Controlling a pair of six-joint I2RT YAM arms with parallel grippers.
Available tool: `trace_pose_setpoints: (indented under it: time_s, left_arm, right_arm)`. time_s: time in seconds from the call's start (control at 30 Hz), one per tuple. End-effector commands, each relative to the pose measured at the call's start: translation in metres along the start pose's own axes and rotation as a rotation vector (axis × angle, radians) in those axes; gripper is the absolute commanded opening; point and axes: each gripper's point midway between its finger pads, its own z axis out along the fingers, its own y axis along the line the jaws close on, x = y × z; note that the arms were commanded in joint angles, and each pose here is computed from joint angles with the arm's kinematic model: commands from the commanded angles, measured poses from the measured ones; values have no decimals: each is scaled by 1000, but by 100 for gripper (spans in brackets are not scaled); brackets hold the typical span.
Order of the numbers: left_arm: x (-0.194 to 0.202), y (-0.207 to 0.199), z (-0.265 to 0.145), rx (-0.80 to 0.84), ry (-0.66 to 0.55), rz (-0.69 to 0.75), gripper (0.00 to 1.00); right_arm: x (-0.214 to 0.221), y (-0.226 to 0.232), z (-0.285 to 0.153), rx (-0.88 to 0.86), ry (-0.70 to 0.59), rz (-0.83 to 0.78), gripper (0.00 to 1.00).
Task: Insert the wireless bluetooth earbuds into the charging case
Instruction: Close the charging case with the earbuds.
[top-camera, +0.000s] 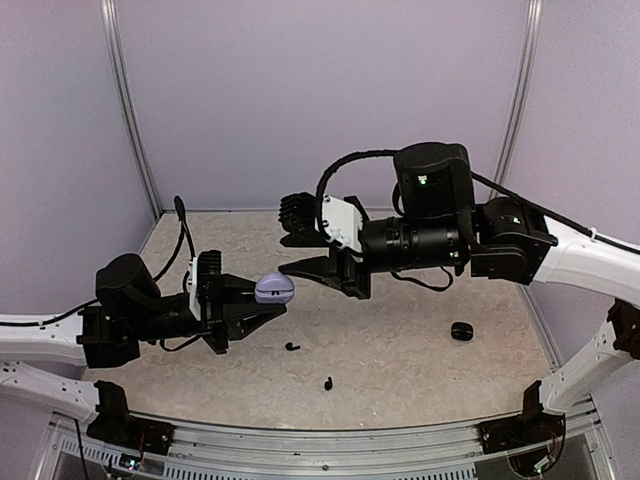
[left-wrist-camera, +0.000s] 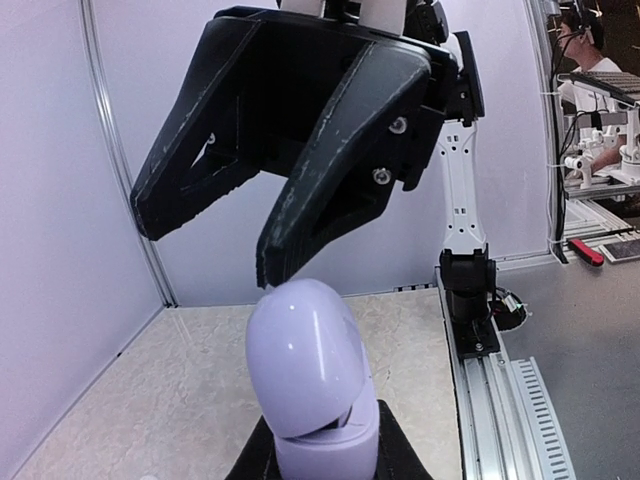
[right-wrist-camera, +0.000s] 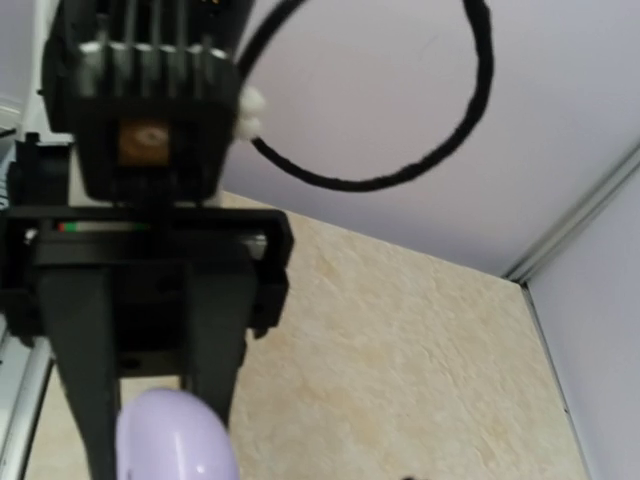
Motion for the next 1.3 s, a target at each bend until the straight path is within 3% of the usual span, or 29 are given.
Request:
trace_pose_setpoints:
  time_s: [0.0, 0.9, 0.97, 1.03, 1.17, 1.27]
  left_arm:
    - [-21, 9, -3, -36, -67, 3, 0]
    - [-26, 22, -4, -67, -81, -59, 0]
    - [-22, 24, -3, -65, -74, -81, 0]
    - [-20, 24, -3, -59, -68, -108, 0]
    - [-18, 25, -1, -45, -59, -150, 0]
    - [-18, 21, 4, 1, -46, -237, 0]
  right_arm:
    - [-2, 14, -4, -68, -25, 8, 36]
    - [54, 50, 15, -182, 130, 77, 29]
    - [51, 47, 12, -168, 116, 71, 33]
    - [46, 42, 7, -138, 93, 51, 45]
    - [32, 27, -13, -44, 17, -9, 58]
    - [30, 20, -24, 29, -25, -112, 67]
